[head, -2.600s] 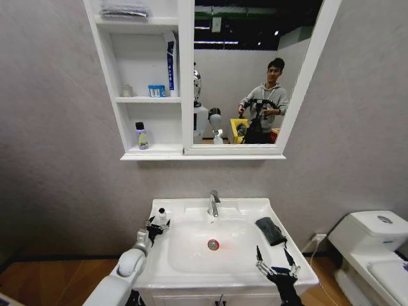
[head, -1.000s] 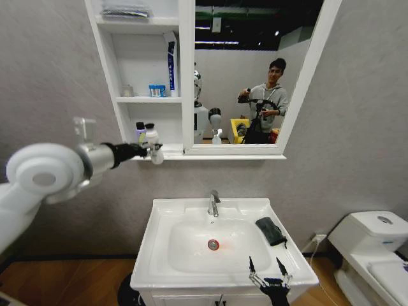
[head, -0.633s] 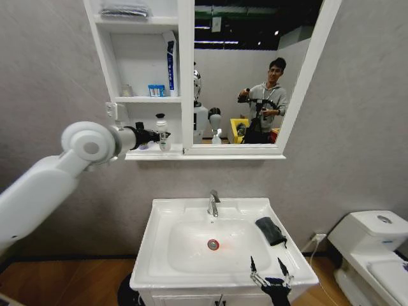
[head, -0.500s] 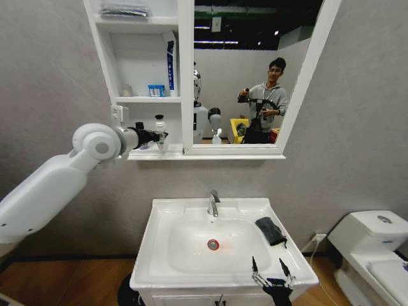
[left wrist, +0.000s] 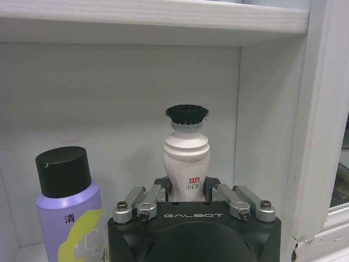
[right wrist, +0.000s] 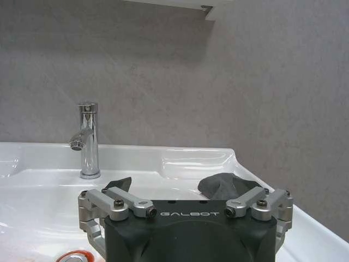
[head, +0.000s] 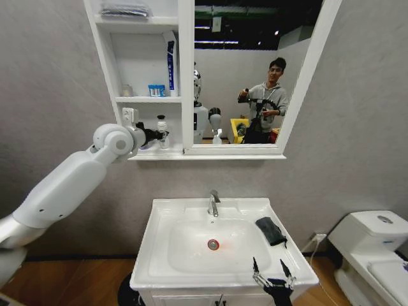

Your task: Move facial cleanser and shampoo from washbasin to cabinet, then wipe washbasin with towel.

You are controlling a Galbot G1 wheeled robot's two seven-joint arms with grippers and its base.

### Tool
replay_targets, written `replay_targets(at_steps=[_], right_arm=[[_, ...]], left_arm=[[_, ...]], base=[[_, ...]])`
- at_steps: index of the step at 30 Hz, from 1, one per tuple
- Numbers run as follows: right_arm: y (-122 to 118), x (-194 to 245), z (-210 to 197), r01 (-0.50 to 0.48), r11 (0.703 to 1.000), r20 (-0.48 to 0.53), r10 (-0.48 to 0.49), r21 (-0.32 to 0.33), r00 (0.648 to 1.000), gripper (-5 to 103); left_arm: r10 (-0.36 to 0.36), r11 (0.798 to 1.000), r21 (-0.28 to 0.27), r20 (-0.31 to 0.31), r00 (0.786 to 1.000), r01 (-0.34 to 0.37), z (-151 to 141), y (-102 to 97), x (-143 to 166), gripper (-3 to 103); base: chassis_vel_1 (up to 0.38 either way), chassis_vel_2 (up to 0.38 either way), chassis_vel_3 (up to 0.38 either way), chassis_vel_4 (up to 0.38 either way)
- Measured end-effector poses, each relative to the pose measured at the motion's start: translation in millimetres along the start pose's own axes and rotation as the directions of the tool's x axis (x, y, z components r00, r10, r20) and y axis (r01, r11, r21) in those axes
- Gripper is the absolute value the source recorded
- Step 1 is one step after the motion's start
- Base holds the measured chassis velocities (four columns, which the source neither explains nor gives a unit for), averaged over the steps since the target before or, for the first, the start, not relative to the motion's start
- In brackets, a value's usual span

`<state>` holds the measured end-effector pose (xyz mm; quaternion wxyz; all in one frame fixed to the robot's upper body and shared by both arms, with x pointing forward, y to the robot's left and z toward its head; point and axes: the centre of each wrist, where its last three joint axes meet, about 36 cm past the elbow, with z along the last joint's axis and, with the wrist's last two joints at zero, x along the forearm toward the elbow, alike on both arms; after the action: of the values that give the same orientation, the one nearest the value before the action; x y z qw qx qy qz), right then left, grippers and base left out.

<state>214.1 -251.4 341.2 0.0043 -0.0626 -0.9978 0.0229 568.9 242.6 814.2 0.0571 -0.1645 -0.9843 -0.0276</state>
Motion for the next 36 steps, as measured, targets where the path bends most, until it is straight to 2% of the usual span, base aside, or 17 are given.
replay_targets(at_steps=[4,7,12,16,19,20,21,23,24,25,26,27,29,31,33,34,36], right_arm=[[-0.3,0.1,1.6,-0.001,1.0,-0.001,0.001,0.0,1.0,100],[0.0,-0.1,3.4,-0.001,1.0,-0.003,0.001,-0.001,1.0,100],[-0.1,-0.9,3.4,-0.002,1.0,-0.001,0.002,-0.003,1.0,100],[-0.9,-3.2,2.2,-0.016,1.0,-0.008,0.016,-0.008,1.0,100],[-3.0,-11.6,-6.4,-0.048,0.998,-0.024,0.047,-0.035,0.999,100],[-4.4,-16.5,-11.0,-0.059,0.997,-0.026,0.058,-0.048,0.998,100],[-4.4,-16.5,-11.0,-0.059,0.997,-0.026,0.058,-0.048,0.998,100],[-7.4,-23.6,-20.5,-0.073,0.995,-0.019,0.072,-0.072,0.997,100],[-7.4,-23.6,-20.5,-0.073,0.995,-0.019,0.072,-0.072,0.997,100],[-9.2,-25.0,-25.7,-0.082,0.993,-0.009,0.081,-0.079,0.997,100],[-11.4,-24.7,-31.2,-0.09,0.993,0.001,0.091,-0.082,0.996,100],[-11.4,-24.7,-31.2,-0.09,0.993,0.001,0.091,-0.082,0.996,100],[-15.7,-22.7,-38.5,-0.096,0.992,0.009,0.097,-0.078,0.995,100],[-17.4,-22.1,-40.2,-0.096,0.993,0.011,0.097,-0.072,0.995,100],[-18.5,-21.7,-42.1,-0.088,0.994,0.01,0.089,-0.064,0.996,100],[-18.5,-21.7,-42.1,-0.088,0.994,0.01,0.089,-0.064,0.996,100],[-18.2,-22.9,-44.8,-0.078,0.995,0.009,0.079,-0.061,0.997,100]], left_arm=[[0.003,1.0,0.004,-0.005,1.0,-0.003,4.6,0.4,-1.5,42],[0.01,1.0,0.005,0.02,1.0,-0.01,9.2,-0.3,-1.8,58],[0.007,1.0,-0.004,0.052,0.999,-0.007,11.0,2.5,10.8,74],[0.056,0.998,-0.016,0.119,0.991,-0.054,21.7,9.0,55.2,85],[0.058,0.994,-0.097,0.142,0.988,-0.044,66.7,11.3,89.1,98],[0.039,0.991,-0.133,0.148,0.988,-0.02,87.2,11.7,101.0,100],[0.039,0.991,-0.133,0.148,0.988,-0.02,87.2,11.7,101.0,100],[-0.004,0.98,-0.198,0.144,0.99,0.033,131.5,13.0,121.2,100],[-0.004,0.98,-0.198,0.144,0.99,0.033,131.5,13.0,121.2,100],[-0.029,0.977,-0.206,0.133,0.991,0.057,152.4,13.6,130.7,100],[-0.043,0.98,-0.189,0.114,0.993,0.065,174.8,12.0,140.3,100],[-0.043,0.98,-0.189,0.114,0.993,0.065,174.8,12.0,140.3,100],[-0.08,0.985,-0.148,0.059,0.995,0.088,229.7,8.3,165.3,100],[-0.1,0.985,-0.139,0.047,0.994,0.105,250.0,7.2,176.6,100],[-0.138,0.987,-0.082,0.001,0.99,0.137,299.3,-3.7,209.9,100],[-0.138,0.987,-0.082,0.001,0.99,0.137,299.3,-3.7,209.9,100],[-0.17,0.985,-0.028,-0.021,0.985,0.169,331.8,-21.1,234.8,100]], base=[[0.0,0.0,0.0,0.0],[0.0,0.0,0.0,0.0],[0.0,0.0,0.0,0.0],[0.0,0.0,0.0,0.0],[0.0,0.0,0.0,0.0],[0.0,0.0,0.0,0.0],[0.0,0.0,0.0,0.0],[0.0,0.0,0.0,0.0],[0.0,0.0,0.0,0.0],[0.0,0.0,0.0,0.0],[0.0,0.0,0.0,0.0],[0.0,0.0,0.0,0.0],[0.0,0.0,0.0,0.0],[0.0,0.0,0.0,0.0],[0.0,0.0,0.0,0.0],[0.0,0.0,0.0,0.0],[0.0,0.0,0.0,0.0]])
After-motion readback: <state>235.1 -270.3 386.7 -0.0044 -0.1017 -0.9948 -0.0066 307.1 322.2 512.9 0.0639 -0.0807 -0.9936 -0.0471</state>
